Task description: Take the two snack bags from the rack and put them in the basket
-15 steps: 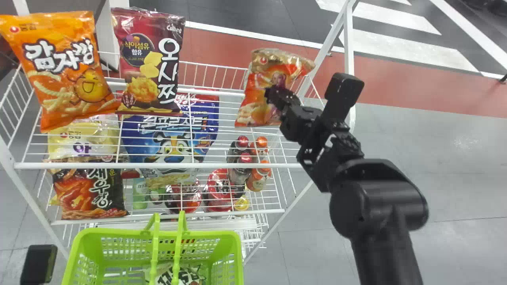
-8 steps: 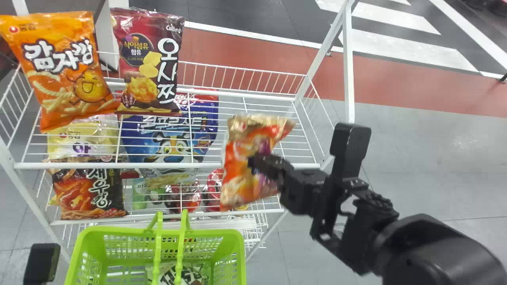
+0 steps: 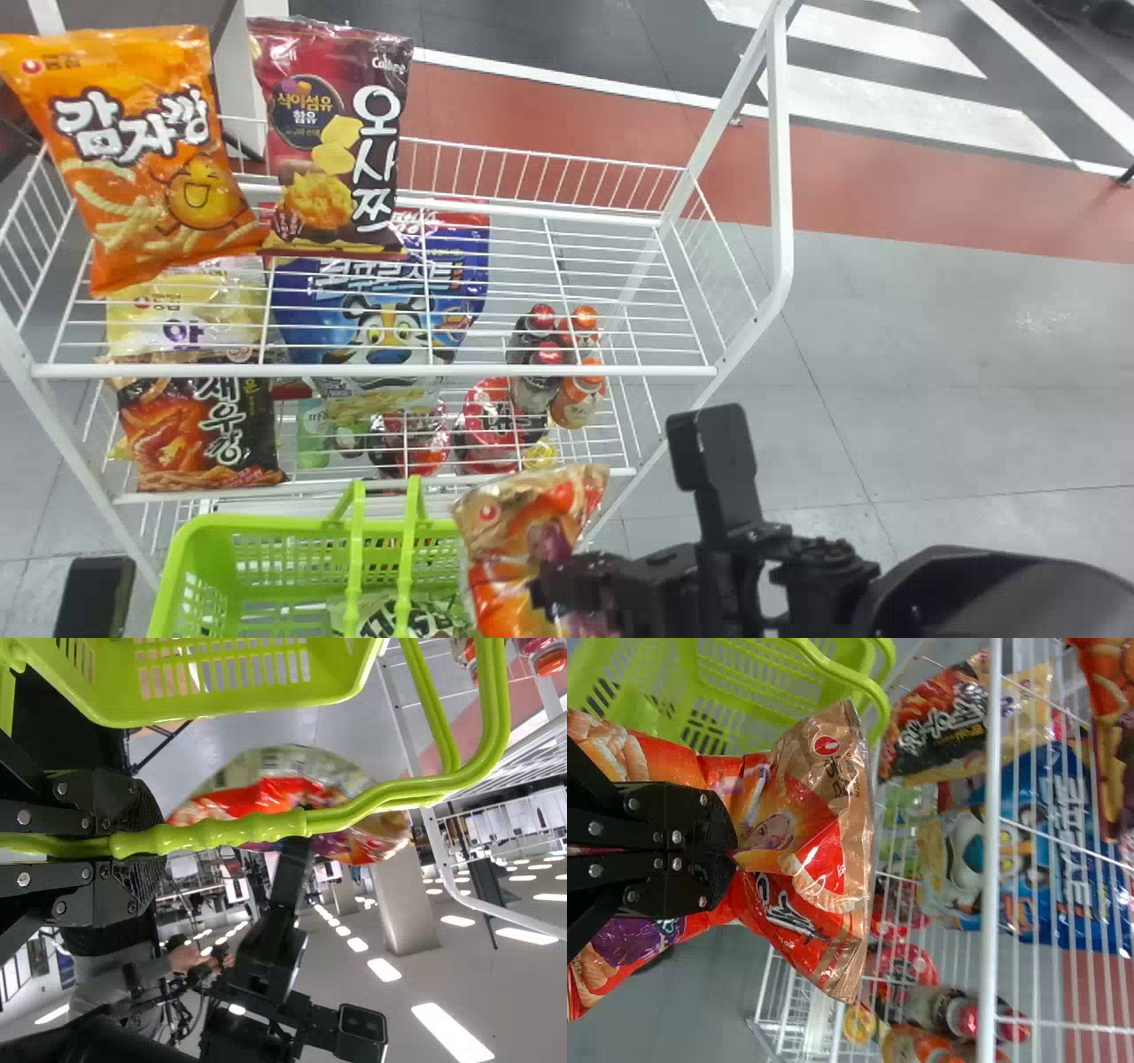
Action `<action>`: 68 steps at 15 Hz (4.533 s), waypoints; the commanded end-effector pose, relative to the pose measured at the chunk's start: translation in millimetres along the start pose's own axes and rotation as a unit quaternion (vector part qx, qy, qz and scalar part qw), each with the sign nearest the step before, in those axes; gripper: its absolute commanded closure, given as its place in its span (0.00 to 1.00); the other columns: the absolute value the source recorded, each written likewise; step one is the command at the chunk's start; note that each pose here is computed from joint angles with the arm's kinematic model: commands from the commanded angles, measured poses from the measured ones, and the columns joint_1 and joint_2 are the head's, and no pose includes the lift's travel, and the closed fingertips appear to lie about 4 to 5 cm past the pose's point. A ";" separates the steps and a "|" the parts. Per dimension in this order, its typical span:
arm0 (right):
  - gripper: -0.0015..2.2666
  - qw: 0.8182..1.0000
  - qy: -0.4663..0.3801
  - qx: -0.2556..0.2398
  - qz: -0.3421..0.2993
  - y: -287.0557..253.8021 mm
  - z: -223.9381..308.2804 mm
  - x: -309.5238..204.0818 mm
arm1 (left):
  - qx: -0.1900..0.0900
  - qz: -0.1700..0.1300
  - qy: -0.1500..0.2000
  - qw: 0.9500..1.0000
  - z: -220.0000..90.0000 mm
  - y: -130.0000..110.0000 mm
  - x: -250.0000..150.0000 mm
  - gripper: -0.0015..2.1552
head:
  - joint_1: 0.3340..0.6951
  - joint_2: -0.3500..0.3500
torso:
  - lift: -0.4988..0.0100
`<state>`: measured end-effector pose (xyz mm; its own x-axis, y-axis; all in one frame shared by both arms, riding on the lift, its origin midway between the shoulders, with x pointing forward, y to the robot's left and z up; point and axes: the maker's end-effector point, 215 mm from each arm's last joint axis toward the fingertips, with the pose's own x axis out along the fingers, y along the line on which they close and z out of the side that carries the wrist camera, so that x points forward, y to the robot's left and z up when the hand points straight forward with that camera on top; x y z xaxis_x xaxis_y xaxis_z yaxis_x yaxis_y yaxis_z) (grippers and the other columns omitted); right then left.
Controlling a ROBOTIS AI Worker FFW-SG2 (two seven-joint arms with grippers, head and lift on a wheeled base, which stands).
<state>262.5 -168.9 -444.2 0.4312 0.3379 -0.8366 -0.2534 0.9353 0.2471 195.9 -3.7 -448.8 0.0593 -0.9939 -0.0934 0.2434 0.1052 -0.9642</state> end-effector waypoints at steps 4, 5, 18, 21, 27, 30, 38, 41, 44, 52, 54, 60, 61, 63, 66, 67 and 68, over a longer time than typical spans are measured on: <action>0.97 0.998 0.047 -0.026 0.021 38.5 -27.2 31.8 | 0.005 -0.002 0.007 1.000 -0.3 -2.6 7.0 0.92 | 1.00 0.00 | 0.96; 0.97 0.997 0.065 -0.026 0.024 38.3 -34.1 46.4 | 0.005 -0.002 0.008 1.000 -1.0 -2.8 8.1 0.92 | 1.00 0.00 | 0.96; 0.02 0.999 0.024 -0.013 0.022 21.1 -14.7 81.5 | 0.014 -0.001 0.007 1.000 2.3 -6.9 7.6 0.92 | 1.00 0.03 | 0.96; 0.02 0.999 -0.002 -0.009 0.036 25.7 1.0 46.8 | 0.014 0.002 0.005 1.000 2.9 -5.0 5.6 0.92 | 1.00 0.01 | 0.96; 0.03 0.941 -0.334 -0.056 -0.007 1.7 142.8 -18.7 | 0.021 0.006 -0.003 1.000 2.9 -0.2 5.9 0.92 | 1.00 0.03 | 0.96; 0.04 0.890 -0.450 -0.065 -0.034 -5.2 157.2 -37.8 | 0.023 0.012 -0.008 1.000 3.7 3.6 3.1 0.92 | 1.00 0.02 | 0.96; 0.05 0.853 -0.514 -0.046 -0.083 15.5 111.5 -82.3 | 0.022 0.013 -0.017 1.000 2.4 6.5 -1.0 0.92 | 1.00 0.00 | 0.96; 0.06 0.854 -0.512 -0.047 -0.078 20.4 110.0 -76.5 | 0.018 0.012 -0.021 1.000 2.6 8.2 -5.4 0.92 | 1.00 0.00 | 0.96; 0.06 0.852 -0.515 -0.054 -0.078 23.8 113.6 -78.8 | 0.018 0.011 -0.022 1.000 0.8 7.9 -5.4 0.92 | 1.00 0.00 | 0.96; 0.07 0.850 -0.518 -0.061 -0.076 26.7 117.0 -80.3 | 0.012 0.011 -0.022 1.000 -4.2 9.2 -4.4 0.92 | 1.00 0.00 | 0.96; 0.07 0.848 -0.521 -0.061 -0.076 27.3 118.4 -82.5 | 0.012 0.011 -0.023 1.000 -4.7 8.9 -4.9 0.92 | 1.00 0.00 | 0.96; 0.07 0.847 -0.522 -0.055 -0.081 24.6 118.3 -83.0 | 0.014 0.008 -0.026 1.000 -6.7 9.5 -4.6 0.92 | 1.00 0.00 | 0.96; 0.07 0.848 -0.521 -0.055 -0.082 23.7 117.7 -83.0 | 0.014 0.007 -0.025 1.000 -7.0 9.2 -4.0 0.92 | 1.00 0.00 | 0.96; 0.07 0.845 -0.526 -0.056 -0.083 23.2 118.9 -85.9 | 0.013 0.007 -0.023 1.000 -8.2 8.6 -2.3 0.92 | 1.00 0.00 | 0.96; 0.07 0.841 -0.532 -0.057 -0.081 24.5 120.6 -90.0 | 0.011 0.009 -0.021 1.000 -8.6 8.0 -2.8 0.92 | 1.00 0.00 | 0.96; 0.07 0.837 -0.538 -0.058 -0.081 25.1 122.6 -94.0 | 0.009 0.009 -0.021 1.000 -8.8 8.3 -3.3 0.92 | 1.00 0.00 | 0.96; 0.07 0.835 -0.541 -0.058 -0.080 25.8 123.3 -95.6 | 0.006 0.008 -0.021 1.000 -9.3 7.9 -3.5 0.92 | 1.00 0.00 | 0.96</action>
<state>321.8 -164.0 -301.4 0.9829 0.1660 0.0801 -0.1718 0.9825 0.0723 189.1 -0.2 -458.7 0.1046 -0.9895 -0.0993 0.2608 0.1236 -0.9574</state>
